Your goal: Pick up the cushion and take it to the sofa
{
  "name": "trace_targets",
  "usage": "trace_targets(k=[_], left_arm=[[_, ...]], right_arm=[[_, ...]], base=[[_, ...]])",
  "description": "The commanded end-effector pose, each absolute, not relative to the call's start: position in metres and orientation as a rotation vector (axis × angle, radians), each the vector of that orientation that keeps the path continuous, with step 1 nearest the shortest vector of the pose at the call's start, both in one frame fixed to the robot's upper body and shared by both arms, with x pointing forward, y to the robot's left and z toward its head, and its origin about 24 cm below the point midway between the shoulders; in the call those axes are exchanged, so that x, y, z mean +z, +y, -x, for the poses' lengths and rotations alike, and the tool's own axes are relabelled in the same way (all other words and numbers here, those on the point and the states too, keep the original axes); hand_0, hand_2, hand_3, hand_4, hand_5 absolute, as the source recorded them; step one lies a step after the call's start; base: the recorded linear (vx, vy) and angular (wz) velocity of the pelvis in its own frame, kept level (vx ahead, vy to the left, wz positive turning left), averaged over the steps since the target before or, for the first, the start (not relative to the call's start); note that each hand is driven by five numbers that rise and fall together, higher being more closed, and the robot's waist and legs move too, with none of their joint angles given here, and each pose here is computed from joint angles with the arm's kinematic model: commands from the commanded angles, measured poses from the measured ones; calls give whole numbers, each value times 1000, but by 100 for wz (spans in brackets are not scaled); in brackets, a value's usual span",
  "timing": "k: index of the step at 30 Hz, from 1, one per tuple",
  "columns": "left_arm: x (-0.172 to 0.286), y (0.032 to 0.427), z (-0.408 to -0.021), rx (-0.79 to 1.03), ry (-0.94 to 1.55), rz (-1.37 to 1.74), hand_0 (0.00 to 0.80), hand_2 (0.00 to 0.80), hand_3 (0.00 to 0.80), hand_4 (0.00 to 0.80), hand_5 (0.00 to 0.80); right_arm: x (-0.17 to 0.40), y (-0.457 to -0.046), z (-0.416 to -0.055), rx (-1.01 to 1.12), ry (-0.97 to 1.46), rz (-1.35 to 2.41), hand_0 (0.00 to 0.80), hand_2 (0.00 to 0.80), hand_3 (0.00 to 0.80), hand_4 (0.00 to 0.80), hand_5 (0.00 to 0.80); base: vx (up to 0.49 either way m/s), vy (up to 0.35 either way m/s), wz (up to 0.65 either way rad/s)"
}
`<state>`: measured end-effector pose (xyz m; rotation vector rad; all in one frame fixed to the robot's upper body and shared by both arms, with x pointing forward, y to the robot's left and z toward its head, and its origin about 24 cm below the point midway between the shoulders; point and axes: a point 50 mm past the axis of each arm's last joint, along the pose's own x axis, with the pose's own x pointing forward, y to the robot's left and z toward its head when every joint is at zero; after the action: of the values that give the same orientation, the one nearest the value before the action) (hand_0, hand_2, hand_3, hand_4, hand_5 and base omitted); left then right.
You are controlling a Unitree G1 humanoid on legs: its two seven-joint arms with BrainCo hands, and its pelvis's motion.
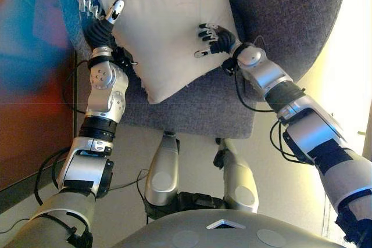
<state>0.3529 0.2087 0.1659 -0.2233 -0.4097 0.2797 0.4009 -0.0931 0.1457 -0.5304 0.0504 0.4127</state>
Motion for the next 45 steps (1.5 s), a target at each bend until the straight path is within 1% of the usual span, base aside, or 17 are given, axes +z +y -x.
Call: trace_targets(k=[1, 5, 8, 13, 24, 29, 33, 39, 41, 45], left_arm=[[216, 183, -345, 131, -634, 252, 0, 0, 0, 0, 0], [214, 184, -341, 122, -641, 263, 0, 0, 0, 0, 0], [213, 182, -340, 112, -642, 271, 0, 0, 0, 0, 0], [213, 183, -339, 101, -636, 278, 0, 0, 0, 0, 0], [218, 190, -337, 91, -649, 247, 0, 0, 0, 0, 0], [220, 210, -324, 142, -684, 215, 0, 0, 0, 0, 0], [211, 228, -307, 178, -694, 235, 0, 0, 0, 0, 0], [196, 257, -278, 289, -718, 283, 0, 0, 0, 0, 0], [194, 264, -269, 327, -732, 298, 0, 0, 0, 0, 0], [190, 269, -260, 325, -727, 307, 0, 0, 0, 0, 0]], right_arm=[[178, -67, -400, 489, -98, 524, 0, 0, 0, 0, 0], [183, -55, -395, 576, -123, 526, 0, 0, 0, 0, 0], [182, -54, -396, 596, -103, 583, 0, 0, 0, 0, 0], [181, -58, -400, 585, -67, 607, 0, 0, 0, 0, 0], [188, -60, -402, 539, -90, 540, 0, 0, 0, 0, 0], [183, -71, -401, 505, -90, 526, 0, 0, 0, 0, 0], [175, -81, -398, 469, -77, 500, 0, 0, 0, 0, 0], [164, -97, -394, 429, -58, 476, 0, 0, 0, 0, 0], [162, -100, -393, 419, -52, 469, 0, 0, 0, 0, 0], [160, -106, -393, 398, -45, 458, 0, 0, 0, 0, 0]], base=[[-10, 16, 6], [-2, 5, 1], [4, 3, 1], [7, 1, 1], [21, -40, 10], [0, 0, 0], [25, 5, 3], [44, -3, 4], [42, -14, 13], [30, -30, 10]])
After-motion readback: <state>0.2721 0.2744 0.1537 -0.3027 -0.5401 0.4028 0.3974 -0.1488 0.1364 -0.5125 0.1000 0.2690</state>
